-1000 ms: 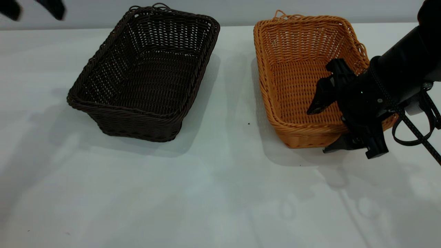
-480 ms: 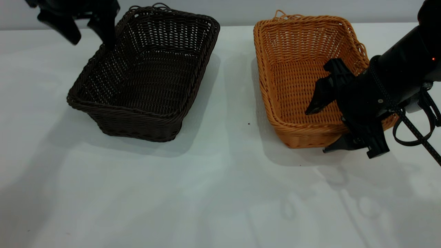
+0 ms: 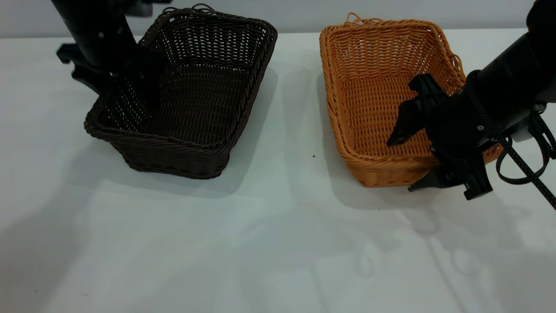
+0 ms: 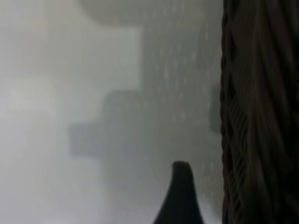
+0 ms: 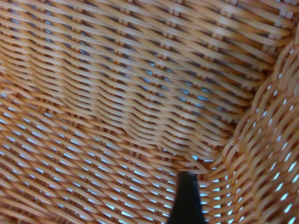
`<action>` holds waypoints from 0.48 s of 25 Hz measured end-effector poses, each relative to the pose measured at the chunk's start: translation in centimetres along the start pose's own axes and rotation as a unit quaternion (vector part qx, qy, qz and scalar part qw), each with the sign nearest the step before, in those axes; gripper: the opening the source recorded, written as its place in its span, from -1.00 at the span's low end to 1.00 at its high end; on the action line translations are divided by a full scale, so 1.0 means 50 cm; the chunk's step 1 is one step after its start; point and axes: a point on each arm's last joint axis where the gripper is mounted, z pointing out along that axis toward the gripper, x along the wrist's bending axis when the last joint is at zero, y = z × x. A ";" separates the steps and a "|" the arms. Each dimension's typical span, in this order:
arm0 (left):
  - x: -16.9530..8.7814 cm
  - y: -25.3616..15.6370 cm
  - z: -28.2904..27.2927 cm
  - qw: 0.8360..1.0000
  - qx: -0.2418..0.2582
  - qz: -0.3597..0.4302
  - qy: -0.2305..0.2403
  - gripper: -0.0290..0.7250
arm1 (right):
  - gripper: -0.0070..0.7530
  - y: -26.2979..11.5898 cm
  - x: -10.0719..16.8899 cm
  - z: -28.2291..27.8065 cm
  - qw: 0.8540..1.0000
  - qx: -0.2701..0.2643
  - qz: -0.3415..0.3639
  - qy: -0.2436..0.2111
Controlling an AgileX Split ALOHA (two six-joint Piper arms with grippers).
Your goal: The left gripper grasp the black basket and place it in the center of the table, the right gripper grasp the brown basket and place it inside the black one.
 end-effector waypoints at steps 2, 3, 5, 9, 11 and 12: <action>0.000 -0.001 0.005 1.000 0.002 0.000 0.000 0.29 | 0.06 0.001 0.000 0.000 1.000 -0.001 0.000 -0.001; 0.000 -0.001 0.005 1.000 0.002 0.000 0.000 0.17 | -0.07 0.001 -0.001 0.000 1.000 -0.002 0.000 -0.001; 0.001 0.000 0.004 1.000 0.001 0.002 0.002 -0.17 | -0.40 0.001 -0.001 0.000 1.000 -0.002 0.000 -0.001; -0.001 0.001 0.002 1.000 -0.001 -0.003 -0.002 -0.70 | -0.81 0.013 0.005 -0.003 1.000 -0.001 0.013 0.007; -0.001 0.003 0.001 1.000 -0.001 0.002 -0.004 -0.72 | -0.82 0.020 0.009 -0.008 0.999 0.018 0.019 0.018; -0.002 0.002 0.001 1.000 0.000 0.007 -0.006 -0.72 | -0.82 0.032 0.014 -0.014 0.999 0.022 0.023 0.027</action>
